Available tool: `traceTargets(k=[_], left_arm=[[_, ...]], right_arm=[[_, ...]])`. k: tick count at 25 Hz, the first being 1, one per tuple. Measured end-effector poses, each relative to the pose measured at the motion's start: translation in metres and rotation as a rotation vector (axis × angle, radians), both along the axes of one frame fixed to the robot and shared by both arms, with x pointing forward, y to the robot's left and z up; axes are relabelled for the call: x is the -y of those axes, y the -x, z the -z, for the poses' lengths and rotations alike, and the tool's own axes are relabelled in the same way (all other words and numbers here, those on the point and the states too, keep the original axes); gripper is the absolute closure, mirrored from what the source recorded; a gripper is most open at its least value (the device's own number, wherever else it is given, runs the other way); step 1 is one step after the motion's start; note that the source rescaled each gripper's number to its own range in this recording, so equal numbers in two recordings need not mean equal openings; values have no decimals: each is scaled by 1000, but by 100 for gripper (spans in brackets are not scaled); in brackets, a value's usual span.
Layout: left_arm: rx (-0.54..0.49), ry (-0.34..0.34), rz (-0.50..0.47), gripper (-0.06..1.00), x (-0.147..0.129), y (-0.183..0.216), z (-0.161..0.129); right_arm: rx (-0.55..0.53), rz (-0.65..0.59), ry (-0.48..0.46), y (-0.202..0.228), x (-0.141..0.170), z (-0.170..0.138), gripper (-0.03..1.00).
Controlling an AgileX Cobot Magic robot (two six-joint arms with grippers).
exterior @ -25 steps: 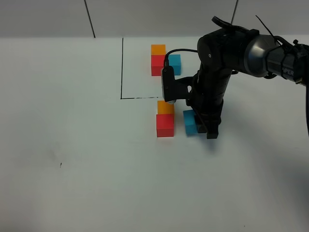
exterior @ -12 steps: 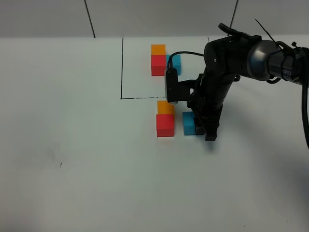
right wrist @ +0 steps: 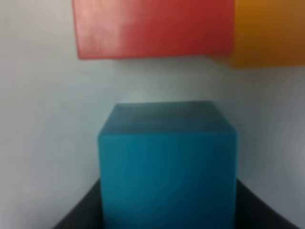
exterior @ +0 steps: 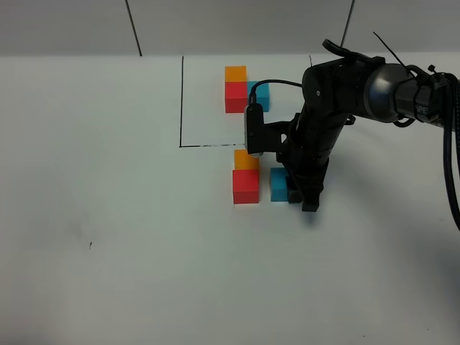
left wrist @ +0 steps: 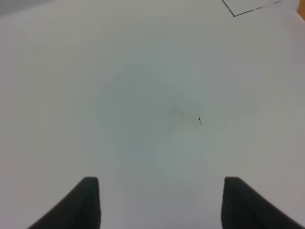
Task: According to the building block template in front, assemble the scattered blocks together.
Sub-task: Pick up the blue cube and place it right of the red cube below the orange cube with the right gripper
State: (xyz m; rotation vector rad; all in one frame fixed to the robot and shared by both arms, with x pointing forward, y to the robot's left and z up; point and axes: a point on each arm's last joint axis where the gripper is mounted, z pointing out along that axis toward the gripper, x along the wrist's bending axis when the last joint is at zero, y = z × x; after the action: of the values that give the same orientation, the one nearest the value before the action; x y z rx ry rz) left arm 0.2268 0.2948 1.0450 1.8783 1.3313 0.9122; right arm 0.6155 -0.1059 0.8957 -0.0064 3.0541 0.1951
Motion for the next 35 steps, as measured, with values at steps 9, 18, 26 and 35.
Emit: traceTargets(k=[9, 18, 26, 35], left_arm=[[0, 0, 0, 68, 0, 0, 0], [0, 0, 0, 68, 0, 0, 0], [0, 0, 0, 68, 0, 0, 0], [0, 0, 0, 68, 0, 0, 0]], right_arm=[[21, -23, -7, 3, -10, 0, 96], [20, -9, -6, 3, -10, 0, 96], [21, -8, -6, 3, -10, 0, 96], [29, -6, -10, 2, -11, 0, 96]])
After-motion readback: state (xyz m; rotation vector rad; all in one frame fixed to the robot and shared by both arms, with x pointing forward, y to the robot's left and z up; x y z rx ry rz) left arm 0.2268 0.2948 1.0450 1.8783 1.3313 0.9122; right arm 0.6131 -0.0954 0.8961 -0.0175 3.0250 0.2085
